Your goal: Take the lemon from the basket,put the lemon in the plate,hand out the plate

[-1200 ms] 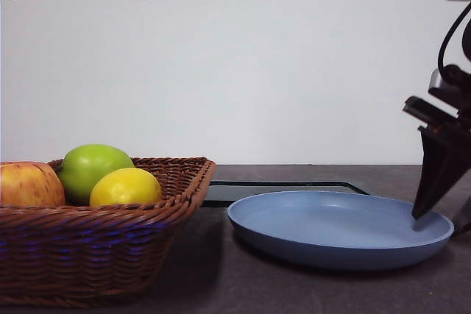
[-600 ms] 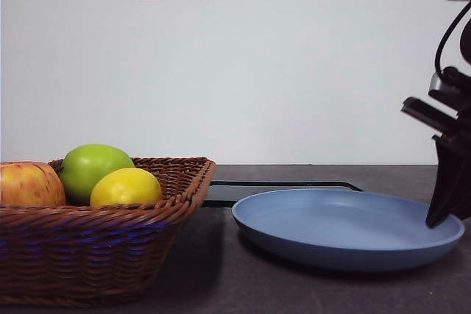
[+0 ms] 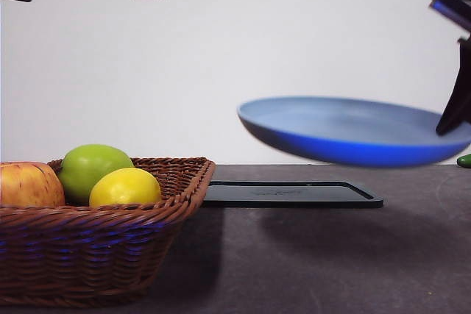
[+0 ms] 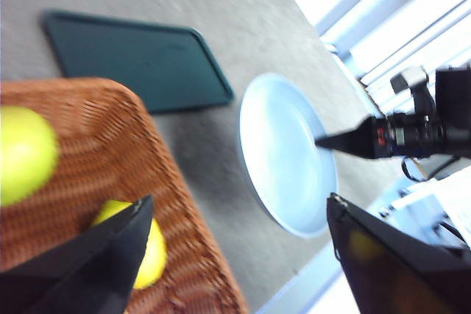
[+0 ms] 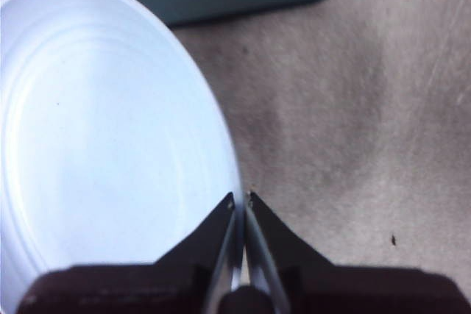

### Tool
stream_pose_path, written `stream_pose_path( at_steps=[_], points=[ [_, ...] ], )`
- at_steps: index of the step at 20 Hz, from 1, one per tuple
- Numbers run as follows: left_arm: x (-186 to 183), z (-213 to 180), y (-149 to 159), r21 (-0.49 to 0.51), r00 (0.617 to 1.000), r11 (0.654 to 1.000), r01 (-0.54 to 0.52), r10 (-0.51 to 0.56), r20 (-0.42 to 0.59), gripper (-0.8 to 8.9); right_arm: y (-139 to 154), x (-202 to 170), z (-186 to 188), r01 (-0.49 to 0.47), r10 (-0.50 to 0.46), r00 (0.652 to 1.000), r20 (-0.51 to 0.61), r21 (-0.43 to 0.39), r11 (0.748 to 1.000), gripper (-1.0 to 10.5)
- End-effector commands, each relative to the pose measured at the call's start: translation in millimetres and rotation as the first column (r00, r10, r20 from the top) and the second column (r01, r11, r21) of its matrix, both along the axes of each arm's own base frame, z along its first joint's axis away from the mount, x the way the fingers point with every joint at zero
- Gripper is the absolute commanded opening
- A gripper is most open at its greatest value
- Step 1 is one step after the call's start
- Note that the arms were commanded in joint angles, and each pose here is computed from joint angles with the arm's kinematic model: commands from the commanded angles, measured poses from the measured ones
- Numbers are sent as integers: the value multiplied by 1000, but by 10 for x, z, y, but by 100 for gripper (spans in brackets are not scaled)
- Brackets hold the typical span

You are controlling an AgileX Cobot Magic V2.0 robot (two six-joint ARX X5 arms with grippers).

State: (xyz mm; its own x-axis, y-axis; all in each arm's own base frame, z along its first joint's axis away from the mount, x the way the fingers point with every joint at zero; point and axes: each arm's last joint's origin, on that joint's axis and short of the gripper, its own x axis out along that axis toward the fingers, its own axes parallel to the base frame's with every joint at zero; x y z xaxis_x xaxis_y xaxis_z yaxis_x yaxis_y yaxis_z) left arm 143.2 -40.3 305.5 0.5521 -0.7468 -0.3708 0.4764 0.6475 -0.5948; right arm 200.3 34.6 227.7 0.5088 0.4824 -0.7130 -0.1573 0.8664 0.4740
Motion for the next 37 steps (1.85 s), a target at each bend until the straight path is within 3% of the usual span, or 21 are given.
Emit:
stream_pose_path(
  at_steps=[1, 6, 11, 16, 23, 30, 34, 37],
  points=[
    [18, 48, -69, 10, 1000, 1000, -18, 18, -8, 416, 1, 12, 203, 12, -13, 998, 63, 19, 1000, 3],
    [197, 102, -362, 212, 995, 977, -16, 37, -95, 416, -9, 12, 483, 28, -27, 995, 99, -12, 1000, 3],
    [465, -17, -808, 468, 977, 883, 33, 69, -200, 416, -25, 21, 589, 40, -37, 992, 121, -24, 999, 3],
    [680, -399, -1187, 585, 956, 802, 121, 65, -287, 416, -25, 21, 591, 40, -37, 992, 122, -24, 999, 3],
    [914, -895, -1404, 674, 925, 723, 150, 138, -354, 416, -25, 21, 591, 40, -36, 992, 122, -24, 999, 3],
    [991, -1046, -1473, 668, 922, 720, 187, 106, -373, 412, -25, 22, 591, 40, -37, 992, 123, -24, 999, 3],
    [974, -1053, -1459, 675, 915, 710, 201, 109, -388, 265, -25, 22, 591, 39, -36, 992, 123, -24, 999, 3],
    [976, -1053, -1458, 683, 922, 697, 218, 82, -378, 213, -25, 22, 591, 38, -34, 992, 124, -27, 999, 3]
  ],
)
